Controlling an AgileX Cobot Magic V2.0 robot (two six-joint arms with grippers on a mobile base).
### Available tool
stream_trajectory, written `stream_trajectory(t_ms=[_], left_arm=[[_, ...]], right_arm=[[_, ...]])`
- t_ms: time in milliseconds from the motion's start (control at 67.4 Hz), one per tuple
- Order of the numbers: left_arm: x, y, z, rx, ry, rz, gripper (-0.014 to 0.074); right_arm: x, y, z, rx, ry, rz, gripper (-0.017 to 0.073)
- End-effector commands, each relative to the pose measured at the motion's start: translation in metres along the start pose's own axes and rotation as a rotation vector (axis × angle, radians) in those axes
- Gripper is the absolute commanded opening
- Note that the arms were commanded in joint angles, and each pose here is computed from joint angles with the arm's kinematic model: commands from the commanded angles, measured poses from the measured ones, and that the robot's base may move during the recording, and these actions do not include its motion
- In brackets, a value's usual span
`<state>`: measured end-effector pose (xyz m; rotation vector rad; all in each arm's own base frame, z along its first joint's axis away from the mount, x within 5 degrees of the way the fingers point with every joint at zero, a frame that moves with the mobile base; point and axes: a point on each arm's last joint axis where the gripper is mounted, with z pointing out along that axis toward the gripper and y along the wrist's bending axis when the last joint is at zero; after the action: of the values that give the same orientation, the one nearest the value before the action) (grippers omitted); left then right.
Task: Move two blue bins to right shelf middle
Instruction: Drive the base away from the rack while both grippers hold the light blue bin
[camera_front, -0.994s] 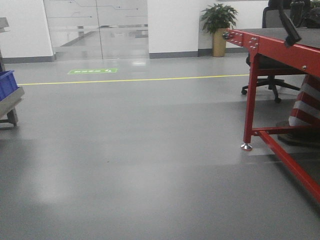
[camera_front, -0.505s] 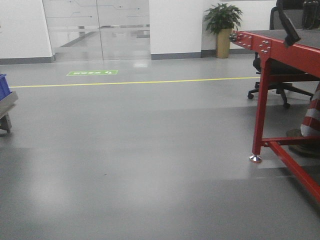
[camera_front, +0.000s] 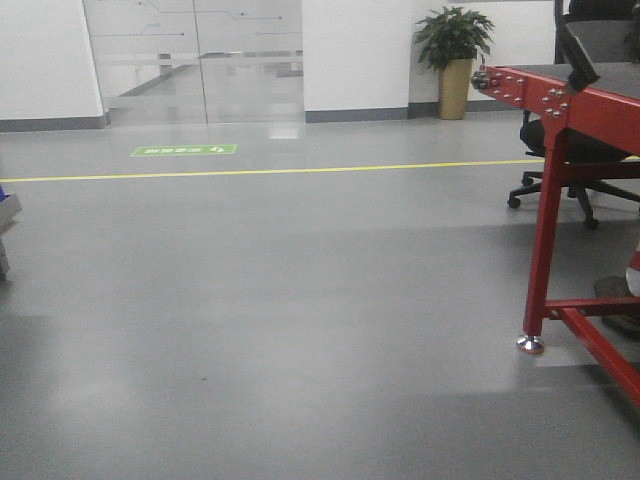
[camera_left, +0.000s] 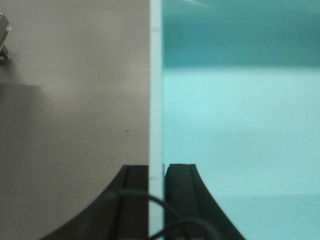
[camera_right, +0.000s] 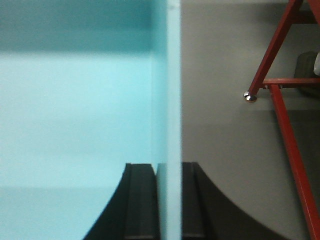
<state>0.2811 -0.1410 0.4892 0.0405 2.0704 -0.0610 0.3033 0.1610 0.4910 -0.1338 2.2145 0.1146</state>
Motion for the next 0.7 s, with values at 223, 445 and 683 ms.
stream_trajectory(t_ms=[223, 445, 683], left_arm=[[-0.0128, 0.0037, -0.014, 0.019, -0.106, -0.003, -0.0111], [-0.0128, 0.0037, -0.014, 0.019, -0.106, -0.003, -0.0111], [-0.0128, 0.0037, -0.014, 0.019, -0.106, -0.003, -0.0111]], right_arm=[[-0.0126, -0.0059, -0.0154, 0.008, -0.125, -0.007, -0.0167], [-0.0126, -0.0059, -0.0154, 0.008, -0.125, -0.007, -0.0167], [-0.0126, -0.0059, -0.0154, 0.008, -0.125, -0.007, -0.0167]])
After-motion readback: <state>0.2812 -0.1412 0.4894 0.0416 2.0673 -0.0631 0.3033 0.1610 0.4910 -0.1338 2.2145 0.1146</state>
